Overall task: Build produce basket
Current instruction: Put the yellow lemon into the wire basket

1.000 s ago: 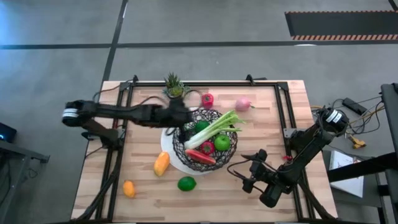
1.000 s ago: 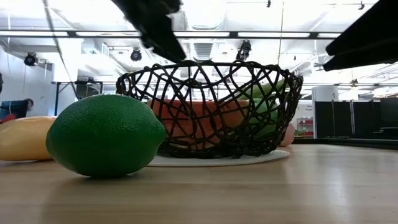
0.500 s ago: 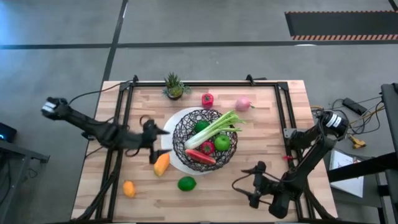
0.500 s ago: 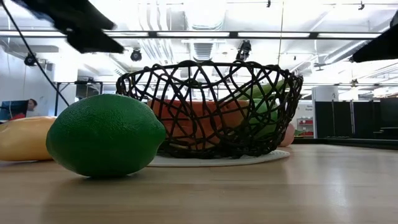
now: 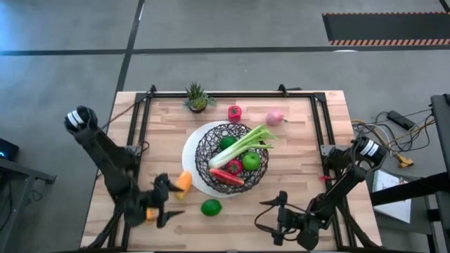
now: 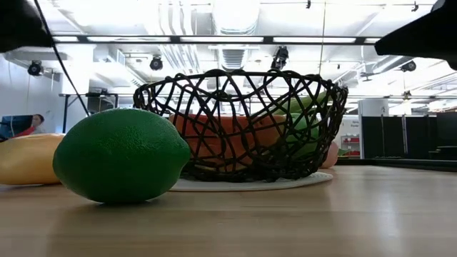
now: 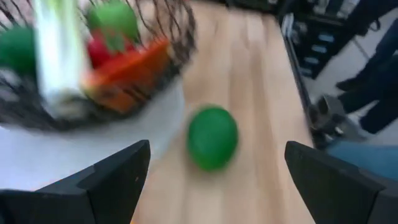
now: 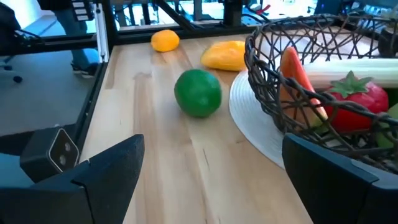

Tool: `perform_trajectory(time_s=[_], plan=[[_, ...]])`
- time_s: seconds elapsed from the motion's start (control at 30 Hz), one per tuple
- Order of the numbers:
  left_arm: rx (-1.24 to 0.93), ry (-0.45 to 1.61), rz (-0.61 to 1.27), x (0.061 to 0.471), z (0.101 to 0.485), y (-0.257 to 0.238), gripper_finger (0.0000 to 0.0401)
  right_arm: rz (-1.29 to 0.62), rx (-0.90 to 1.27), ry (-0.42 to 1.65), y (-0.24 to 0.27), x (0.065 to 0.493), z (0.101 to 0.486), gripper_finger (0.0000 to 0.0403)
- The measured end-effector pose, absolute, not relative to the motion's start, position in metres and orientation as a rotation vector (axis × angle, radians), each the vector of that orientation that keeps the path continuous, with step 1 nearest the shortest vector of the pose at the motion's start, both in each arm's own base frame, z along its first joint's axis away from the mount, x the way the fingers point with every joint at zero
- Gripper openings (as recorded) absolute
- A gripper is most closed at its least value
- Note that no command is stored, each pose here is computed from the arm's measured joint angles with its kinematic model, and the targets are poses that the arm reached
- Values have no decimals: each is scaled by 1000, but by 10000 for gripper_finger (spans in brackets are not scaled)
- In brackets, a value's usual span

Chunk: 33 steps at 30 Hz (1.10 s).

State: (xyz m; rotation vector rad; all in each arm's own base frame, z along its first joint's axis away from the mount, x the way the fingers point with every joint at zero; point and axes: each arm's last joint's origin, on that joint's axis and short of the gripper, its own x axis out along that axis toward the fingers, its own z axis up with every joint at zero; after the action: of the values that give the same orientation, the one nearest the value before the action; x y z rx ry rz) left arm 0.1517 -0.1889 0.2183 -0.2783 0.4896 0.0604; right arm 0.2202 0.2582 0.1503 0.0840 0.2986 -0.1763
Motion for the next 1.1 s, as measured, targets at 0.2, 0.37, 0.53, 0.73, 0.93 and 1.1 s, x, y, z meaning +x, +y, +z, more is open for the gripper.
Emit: perform_trajectory(time_s=[0.2, 0.37, 0.53, 0.73, 0.93, 1.1], plan=[[-322, 925, 239, 153, 216, -214, 356, -170, 65, 289, 258, 221, 155, 363], [-361, 1331, 421, 150, 234, -223, 356, -162, 16, 284, 259, 224, 159, 363], [-616, 1444, 563, 144, 242, -225, 356, -167, -24, 287, 257, 226, 159, 363], [-750, 1501, 691, 134, 237, -212, 356, -163, -71, 292, 256, 227, 159, 363], [-874, 1639, 709, 128, 213, -194, 356, -159, -93, 294, 256, 227, 159, 363], [-941, 1682, 684, 127, 192, -184, 356, -158, -93, 294, 256, 227, 159, 363]])
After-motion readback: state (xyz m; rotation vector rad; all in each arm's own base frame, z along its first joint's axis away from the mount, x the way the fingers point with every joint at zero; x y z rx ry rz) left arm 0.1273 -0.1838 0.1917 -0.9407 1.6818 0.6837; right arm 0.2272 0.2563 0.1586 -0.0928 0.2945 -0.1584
